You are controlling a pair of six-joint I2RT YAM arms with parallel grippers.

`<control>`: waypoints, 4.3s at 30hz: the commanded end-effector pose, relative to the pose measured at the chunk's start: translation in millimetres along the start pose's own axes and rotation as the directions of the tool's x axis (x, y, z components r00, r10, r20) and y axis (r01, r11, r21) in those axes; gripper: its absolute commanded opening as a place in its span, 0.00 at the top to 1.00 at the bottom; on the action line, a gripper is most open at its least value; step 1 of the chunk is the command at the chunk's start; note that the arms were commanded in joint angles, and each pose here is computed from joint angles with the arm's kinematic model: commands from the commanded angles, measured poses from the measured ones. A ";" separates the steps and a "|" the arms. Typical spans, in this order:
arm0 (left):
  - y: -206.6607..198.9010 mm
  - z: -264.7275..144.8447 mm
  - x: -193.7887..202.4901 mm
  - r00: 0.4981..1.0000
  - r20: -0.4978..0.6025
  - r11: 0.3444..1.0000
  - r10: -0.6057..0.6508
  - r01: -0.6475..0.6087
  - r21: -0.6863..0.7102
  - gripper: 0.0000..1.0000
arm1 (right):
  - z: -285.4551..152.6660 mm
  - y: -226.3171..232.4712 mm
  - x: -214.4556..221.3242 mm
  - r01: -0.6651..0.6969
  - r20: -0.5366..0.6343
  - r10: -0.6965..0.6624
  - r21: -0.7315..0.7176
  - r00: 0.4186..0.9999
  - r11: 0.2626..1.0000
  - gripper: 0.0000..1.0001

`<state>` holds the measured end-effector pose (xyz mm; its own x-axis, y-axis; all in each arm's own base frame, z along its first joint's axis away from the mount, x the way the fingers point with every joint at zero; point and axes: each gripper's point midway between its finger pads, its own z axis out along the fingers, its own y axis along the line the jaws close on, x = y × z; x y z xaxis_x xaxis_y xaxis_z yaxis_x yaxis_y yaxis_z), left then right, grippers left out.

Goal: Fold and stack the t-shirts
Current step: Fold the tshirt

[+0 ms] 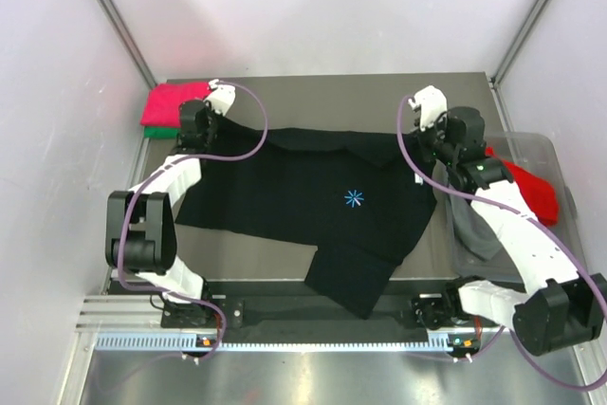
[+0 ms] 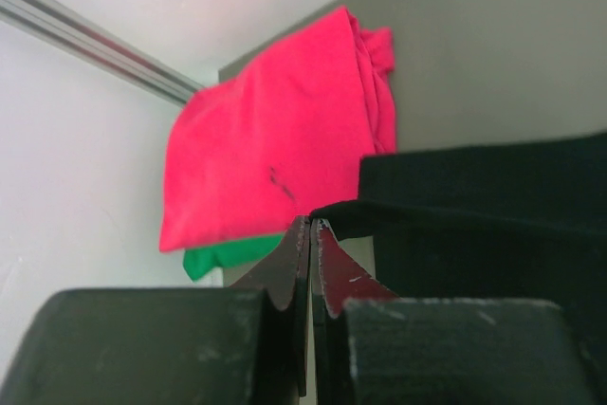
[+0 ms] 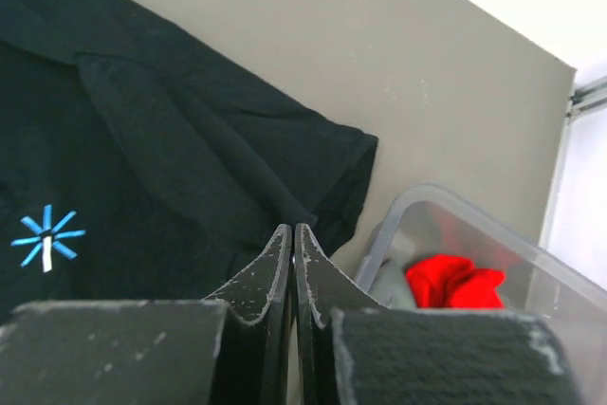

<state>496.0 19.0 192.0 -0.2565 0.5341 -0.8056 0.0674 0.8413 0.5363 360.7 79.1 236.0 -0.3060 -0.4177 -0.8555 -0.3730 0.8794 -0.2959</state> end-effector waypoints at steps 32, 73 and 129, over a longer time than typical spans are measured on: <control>-8.8 -41.8 85.2 0.988 -0.149 0.999 0.028 -0.032 -0.027 1.00 | -25.5 60.2 27.9 -0.087 0.002 0.091 -0.250 0.996 0.964 1.00; -61.0 -39.9 88.6 0.919 -0.329 0.917 -0.218 0.308 0.254 0.91 | 58.8 49.1 32.4 -0.019 -0.033 0.013 -0.193 0.999 0.981 1.00; -86.4 -77.4 107.9 0.881 -0.380 0.878 -0.283 0.397 0.267 0.88 | 97.9 130.2 98.2 0.123 -0.191 -0.248 -0.501 0.950 0.857 0.88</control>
<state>383.0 0.1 69.5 -0.6420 0.2077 -0.7381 0.2162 0.9726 0.0855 351.3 164.2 27.2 -0.4429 -0.6915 -0.5706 -0.8153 0.5754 -0.0644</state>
